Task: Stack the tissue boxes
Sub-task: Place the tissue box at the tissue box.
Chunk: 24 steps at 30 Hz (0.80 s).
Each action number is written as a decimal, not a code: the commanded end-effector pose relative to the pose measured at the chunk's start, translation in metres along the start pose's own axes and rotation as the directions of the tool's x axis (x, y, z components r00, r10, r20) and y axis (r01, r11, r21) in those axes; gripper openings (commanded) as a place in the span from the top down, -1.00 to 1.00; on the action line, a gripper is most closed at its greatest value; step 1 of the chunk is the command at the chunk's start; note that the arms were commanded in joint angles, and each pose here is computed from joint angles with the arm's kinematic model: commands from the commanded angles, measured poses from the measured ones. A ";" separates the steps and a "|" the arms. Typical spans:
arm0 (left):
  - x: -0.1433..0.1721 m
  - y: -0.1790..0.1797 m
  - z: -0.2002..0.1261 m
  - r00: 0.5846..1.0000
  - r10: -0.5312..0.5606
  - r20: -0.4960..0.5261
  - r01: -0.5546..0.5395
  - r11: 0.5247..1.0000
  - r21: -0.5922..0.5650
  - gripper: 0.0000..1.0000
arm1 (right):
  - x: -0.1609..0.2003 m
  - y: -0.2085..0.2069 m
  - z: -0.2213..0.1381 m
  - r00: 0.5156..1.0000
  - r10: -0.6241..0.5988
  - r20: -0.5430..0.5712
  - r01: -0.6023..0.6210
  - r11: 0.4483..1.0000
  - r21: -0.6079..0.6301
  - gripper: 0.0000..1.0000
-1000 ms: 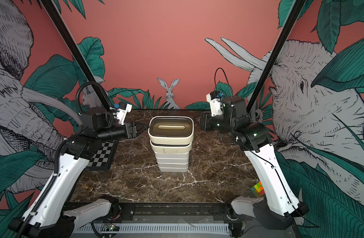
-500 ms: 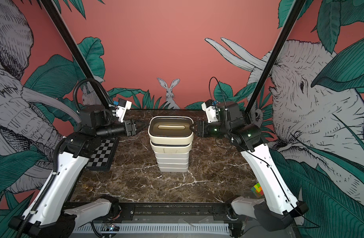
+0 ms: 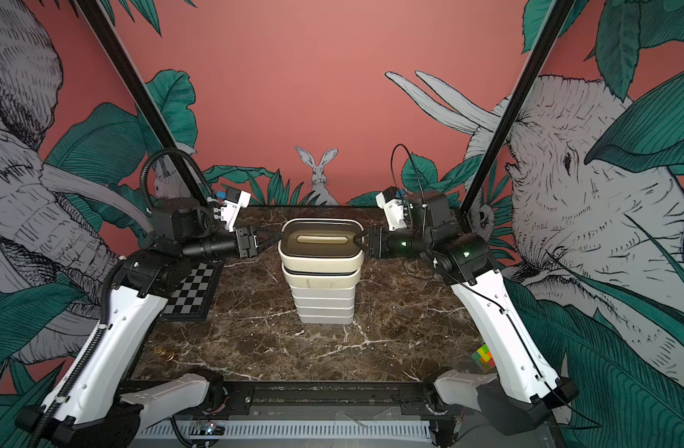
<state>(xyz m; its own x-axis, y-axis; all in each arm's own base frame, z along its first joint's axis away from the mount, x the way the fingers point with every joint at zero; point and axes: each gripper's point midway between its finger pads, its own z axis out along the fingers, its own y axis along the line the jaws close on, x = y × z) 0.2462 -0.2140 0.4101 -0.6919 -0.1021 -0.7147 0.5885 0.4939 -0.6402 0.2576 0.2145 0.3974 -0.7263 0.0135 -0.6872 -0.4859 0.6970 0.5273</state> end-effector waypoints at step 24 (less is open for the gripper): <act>0.005 -0.008 -0.006 0.999 0.029 -0.015 -0.029 1.000 0.000 -0.11 | -0.006 0.012 0.008 1.000 -0.012 -0.006 0.011 0.997 -0.080 -0.01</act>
<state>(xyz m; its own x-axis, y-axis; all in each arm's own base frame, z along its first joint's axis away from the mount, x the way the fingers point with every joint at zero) 0.2424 -0.2147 0.4027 -0.7047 -0.0777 -0.7052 0.5828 0.5035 -0.6379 0.2571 0.2241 0.3931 -0.7479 -0.0084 -0.6638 -0.5005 0.6640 0.5555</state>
